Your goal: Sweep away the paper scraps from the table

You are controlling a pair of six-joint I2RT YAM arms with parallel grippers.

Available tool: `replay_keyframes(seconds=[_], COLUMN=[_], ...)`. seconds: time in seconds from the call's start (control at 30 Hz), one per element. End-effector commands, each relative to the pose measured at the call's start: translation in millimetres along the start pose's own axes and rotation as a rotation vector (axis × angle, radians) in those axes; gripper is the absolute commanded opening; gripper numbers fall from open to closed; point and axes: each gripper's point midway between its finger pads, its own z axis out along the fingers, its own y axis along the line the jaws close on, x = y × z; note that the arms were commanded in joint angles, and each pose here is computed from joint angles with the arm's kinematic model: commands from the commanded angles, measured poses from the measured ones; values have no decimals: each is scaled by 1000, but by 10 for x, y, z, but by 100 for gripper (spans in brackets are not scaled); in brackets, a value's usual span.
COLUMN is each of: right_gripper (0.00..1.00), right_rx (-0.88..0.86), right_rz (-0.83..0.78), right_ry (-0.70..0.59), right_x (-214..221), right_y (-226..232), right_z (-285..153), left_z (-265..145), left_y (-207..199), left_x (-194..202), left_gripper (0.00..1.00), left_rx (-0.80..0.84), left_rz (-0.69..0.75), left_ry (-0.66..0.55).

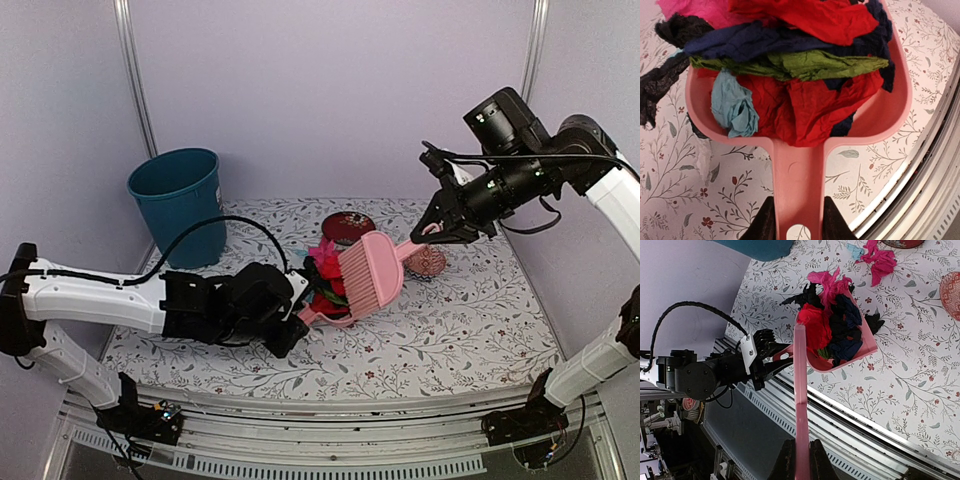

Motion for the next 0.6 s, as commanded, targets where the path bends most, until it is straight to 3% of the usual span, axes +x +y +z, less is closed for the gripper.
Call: replay_keyframes(seconds=[0.0, 0.23, 0.57], right_gripper=[2, 1, 1], right_rx=[-17, 59, 123], right_rz=[11, 64, 49], right_ry=[-170, -454, -395], right_x=[-243, -548, -493], right_y=[30, -344, -626], right_z=[-382, -844, -396], left_z=[-106, -326, -834], left_y=[178, 512, 1064], left_x=[-203, -470, -994], left_gripper=[1, 1, 0], left_rx=[-32, -104, -217], left_rz=[-72, -119, -210], left_ry=[-79, -144, -233])
